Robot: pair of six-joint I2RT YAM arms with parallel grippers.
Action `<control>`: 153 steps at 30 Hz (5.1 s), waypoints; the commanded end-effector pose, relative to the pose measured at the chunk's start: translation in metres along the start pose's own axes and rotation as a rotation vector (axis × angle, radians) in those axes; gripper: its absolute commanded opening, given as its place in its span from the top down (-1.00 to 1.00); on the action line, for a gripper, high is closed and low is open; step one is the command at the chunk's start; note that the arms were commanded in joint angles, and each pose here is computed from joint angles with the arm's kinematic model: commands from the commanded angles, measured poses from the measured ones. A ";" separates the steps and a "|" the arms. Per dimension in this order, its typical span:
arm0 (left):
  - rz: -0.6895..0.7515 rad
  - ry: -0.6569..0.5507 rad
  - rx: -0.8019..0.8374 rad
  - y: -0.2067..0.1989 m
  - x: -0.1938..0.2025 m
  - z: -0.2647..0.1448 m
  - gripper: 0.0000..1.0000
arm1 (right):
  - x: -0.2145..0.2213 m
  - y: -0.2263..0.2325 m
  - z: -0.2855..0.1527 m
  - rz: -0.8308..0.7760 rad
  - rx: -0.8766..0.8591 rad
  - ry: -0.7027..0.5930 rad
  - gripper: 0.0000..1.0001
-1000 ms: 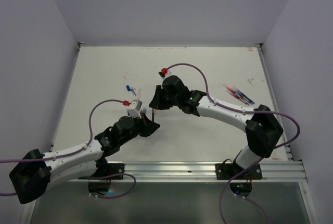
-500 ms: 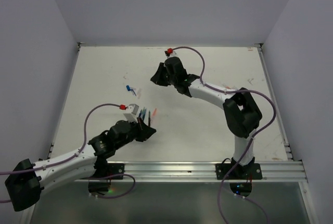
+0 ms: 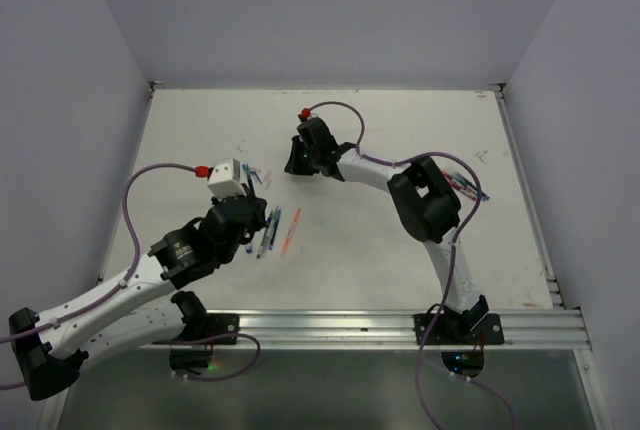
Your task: Open the pen caps
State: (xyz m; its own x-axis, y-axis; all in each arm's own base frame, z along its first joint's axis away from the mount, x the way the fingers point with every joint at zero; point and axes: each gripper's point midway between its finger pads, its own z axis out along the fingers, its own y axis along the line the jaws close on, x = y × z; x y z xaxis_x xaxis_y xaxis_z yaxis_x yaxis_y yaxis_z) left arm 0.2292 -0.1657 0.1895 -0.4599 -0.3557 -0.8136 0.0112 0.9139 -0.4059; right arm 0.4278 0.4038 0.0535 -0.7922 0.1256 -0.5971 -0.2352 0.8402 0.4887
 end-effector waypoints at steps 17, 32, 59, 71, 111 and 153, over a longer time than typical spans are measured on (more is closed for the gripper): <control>0.086 -0.031 -0.071 0.024 -0.001 -0.003 1.00 | 0.011 0.018 0.024 -0.003 -0.072 0.028 0.21; 0.113 0.061 0.054 0.001 0.027 0.008 1.00 | -0.027 0.026 -0.020 0.001 -0.066 -0.072 -0.06; 0.233 0.471 0.169 -0.020 0.177 0.075 0.94 | -0.033 -0.134 -0.253 -0.012 0.307 -0.197 -0.97; 0.220 0.527 -0.099 0.037 0.196 0.068 0.74 | -0.025 -0.154 -0.256 0.008 0.346 -0.154 -0.97; 0.197 0.233 0.428 -0.082 0.087 0.003 0.02 | -0.079 -0.255 -0.270 -0.062 0.587 -0.128 -0.97; 0.287 0.283 0.589 -0.103 0.123 0.013 -0.06 | -0.006 -0.378 -0.221 0.040 0.709 0.143 -0.75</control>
State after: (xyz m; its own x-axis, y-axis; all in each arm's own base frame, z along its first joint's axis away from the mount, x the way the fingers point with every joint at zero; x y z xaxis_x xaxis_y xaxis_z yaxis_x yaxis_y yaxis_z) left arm 0.1821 -0.3023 0.1183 -0.5997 0.0371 -0.7994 0.5889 0.6969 -0.4094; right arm 0.4006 -0.0322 0.0209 -0.8637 0.1342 -0.4858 0.1786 0.9828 -0.0461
